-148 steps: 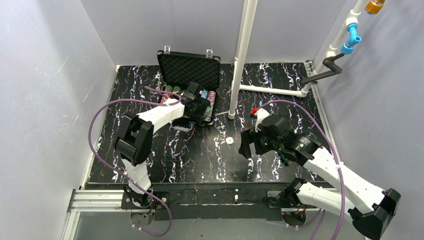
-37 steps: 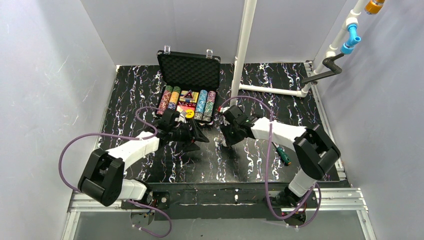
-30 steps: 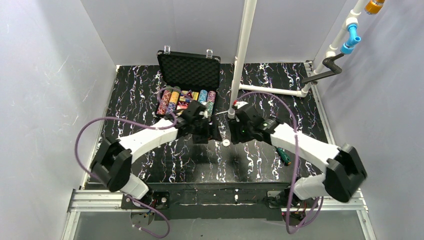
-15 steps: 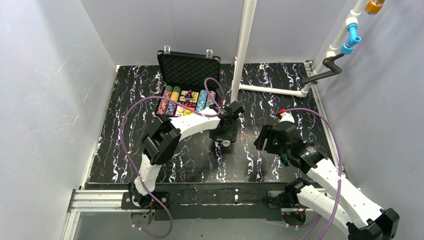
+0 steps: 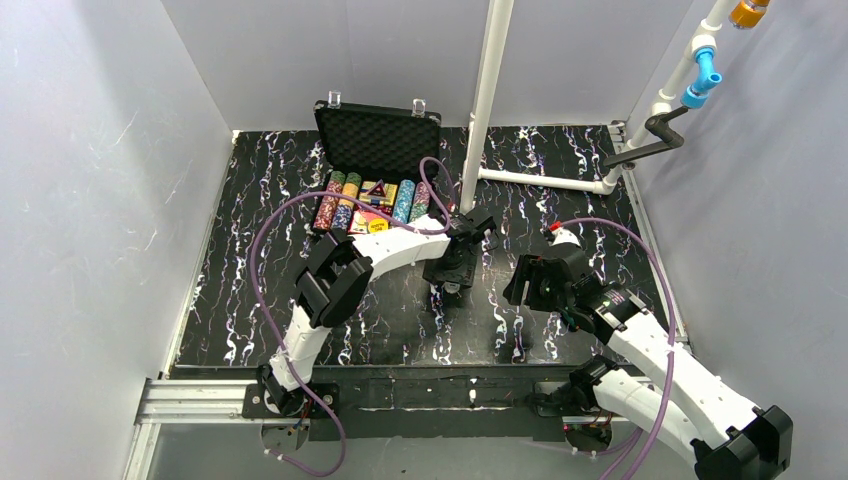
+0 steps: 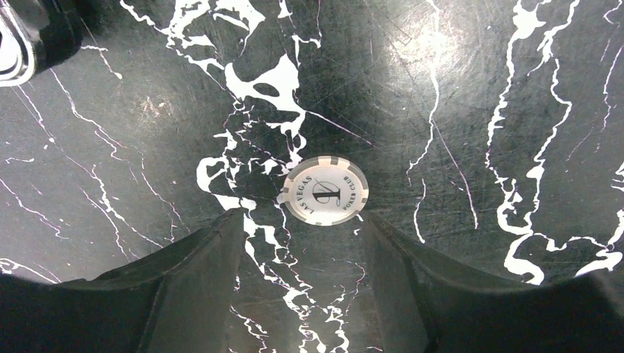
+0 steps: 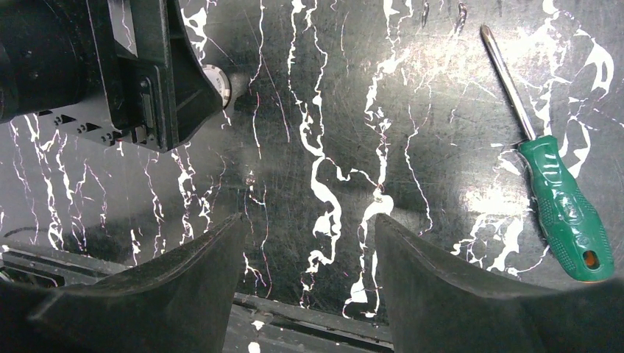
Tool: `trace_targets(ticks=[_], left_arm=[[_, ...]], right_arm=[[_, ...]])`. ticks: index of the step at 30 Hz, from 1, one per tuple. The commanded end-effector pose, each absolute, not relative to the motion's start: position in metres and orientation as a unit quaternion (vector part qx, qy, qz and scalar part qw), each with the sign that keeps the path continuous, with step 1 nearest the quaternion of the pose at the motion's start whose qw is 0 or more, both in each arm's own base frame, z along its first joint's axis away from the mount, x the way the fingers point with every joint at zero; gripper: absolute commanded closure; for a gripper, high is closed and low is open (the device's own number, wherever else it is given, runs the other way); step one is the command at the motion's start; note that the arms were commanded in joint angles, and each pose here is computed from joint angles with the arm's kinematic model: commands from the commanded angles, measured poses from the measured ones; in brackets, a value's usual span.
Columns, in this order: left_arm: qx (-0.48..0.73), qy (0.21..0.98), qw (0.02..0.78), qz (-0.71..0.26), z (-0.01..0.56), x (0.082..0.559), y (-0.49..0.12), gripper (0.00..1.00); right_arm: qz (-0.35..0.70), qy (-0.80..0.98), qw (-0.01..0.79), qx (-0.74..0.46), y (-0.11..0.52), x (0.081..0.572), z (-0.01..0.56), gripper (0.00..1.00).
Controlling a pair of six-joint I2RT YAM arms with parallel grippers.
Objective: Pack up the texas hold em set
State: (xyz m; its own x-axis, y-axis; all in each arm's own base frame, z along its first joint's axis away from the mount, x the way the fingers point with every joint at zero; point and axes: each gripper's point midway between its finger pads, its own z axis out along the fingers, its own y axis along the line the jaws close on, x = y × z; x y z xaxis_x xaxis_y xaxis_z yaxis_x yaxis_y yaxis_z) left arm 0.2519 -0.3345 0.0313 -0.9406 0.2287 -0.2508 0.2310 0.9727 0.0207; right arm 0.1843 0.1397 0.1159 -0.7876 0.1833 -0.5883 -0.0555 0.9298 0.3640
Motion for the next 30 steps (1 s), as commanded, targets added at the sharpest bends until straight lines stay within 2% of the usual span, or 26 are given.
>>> trace_targets(ticks=[1,11,24,30], left_arm=[[0.115,0.985,0.129,0.014,0.031,0.256,-0.332,0.42],[0.124,0.983,0.133,0.019,0.023,0.262,-0.335,0.41],[0.146,0.981,0.128,0.013,0.021,0.258,-0.333,0.72],[0.173,0.973,0.153,-0.008,0.049,0.264,-0.335,0.78]], right_arm=[[0.198,0.918,0.344,0.029,0.144,0.192,0.124,0.28],[0.200,0.919,0.338,0.026,0.146,0.191,0.119,0.28],[0.209,0.922,0.326,0.021,0.152,0.190,0.119,0.28],[0.241,0.919,0.312,0.031,0.158,0.192,0.122,0.27]])
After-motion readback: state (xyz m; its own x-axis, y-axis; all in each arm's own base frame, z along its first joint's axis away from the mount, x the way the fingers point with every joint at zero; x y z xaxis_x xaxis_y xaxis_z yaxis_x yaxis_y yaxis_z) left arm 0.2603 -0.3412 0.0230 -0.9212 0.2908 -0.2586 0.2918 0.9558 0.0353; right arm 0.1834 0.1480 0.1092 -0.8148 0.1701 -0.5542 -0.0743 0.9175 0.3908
